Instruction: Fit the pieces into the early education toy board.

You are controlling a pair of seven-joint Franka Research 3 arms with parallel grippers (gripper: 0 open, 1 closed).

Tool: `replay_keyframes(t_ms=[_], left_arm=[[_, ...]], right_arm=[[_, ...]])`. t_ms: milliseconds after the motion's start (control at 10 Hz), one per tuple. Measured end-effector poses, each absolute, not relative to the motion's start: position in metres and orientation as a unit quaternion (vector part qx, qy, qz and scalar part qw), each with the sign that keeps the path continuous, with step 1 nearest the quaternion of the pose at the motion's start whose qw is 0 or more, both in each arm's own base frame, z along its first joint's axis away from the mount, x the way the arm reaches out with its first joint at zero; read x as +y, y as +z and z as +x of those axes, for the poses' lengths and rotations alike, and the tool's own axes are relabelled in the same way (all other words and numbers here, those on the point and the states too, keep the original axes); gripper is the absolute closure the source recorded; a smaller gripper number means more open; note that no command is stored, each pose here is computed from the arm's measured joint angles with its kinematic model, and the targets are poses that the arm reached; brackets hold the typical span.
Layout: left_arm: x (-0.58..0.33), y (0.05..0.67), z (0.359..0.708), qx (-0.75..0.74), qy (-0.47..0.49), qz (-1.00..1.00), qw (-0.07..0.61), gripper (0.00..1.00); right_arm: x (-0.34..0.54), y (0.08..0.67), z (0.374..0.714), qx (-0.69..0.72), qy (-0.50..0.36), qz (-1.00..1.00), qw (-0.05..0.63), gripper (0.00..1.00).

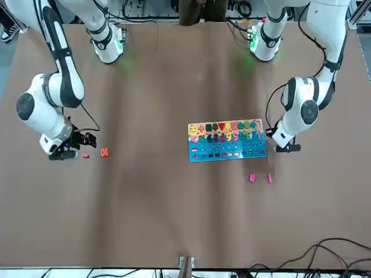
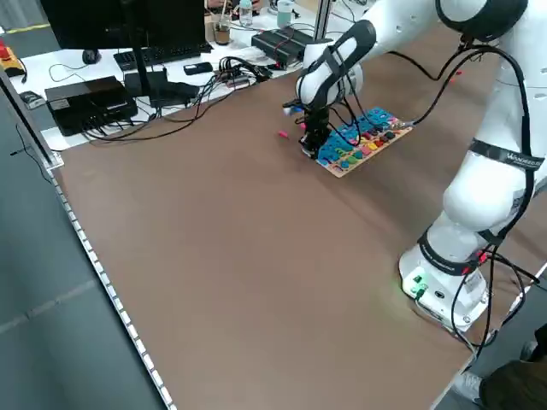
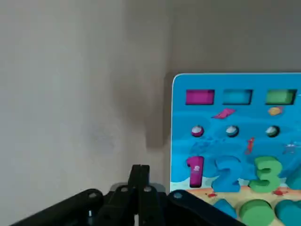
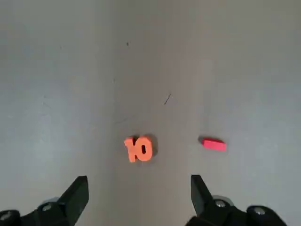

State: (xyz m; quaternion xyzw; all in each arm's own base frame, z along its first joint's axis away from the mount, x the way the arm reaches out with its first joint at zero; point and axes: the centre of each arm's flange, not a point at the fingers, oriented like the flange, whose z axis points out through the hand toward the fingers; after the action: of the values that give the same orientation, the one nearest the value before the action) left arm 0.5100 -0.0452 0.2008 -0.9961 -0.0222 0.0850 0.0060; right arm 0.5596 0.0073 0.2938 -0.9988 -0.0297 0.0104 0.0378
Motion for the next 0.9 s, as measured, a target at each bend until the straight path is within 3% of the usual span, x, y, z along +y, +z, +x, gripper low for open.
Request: replay_keyframes(t_ms=[900], left_arm=[[-0.051, 0.174, 0.507, -0.017, 0.091, -0.996, 0.006, 0.99]], right_arm=[[0.014, 0.217, 0.556, -0.068, 0.016, -0.997, 0.034, 0.10]])
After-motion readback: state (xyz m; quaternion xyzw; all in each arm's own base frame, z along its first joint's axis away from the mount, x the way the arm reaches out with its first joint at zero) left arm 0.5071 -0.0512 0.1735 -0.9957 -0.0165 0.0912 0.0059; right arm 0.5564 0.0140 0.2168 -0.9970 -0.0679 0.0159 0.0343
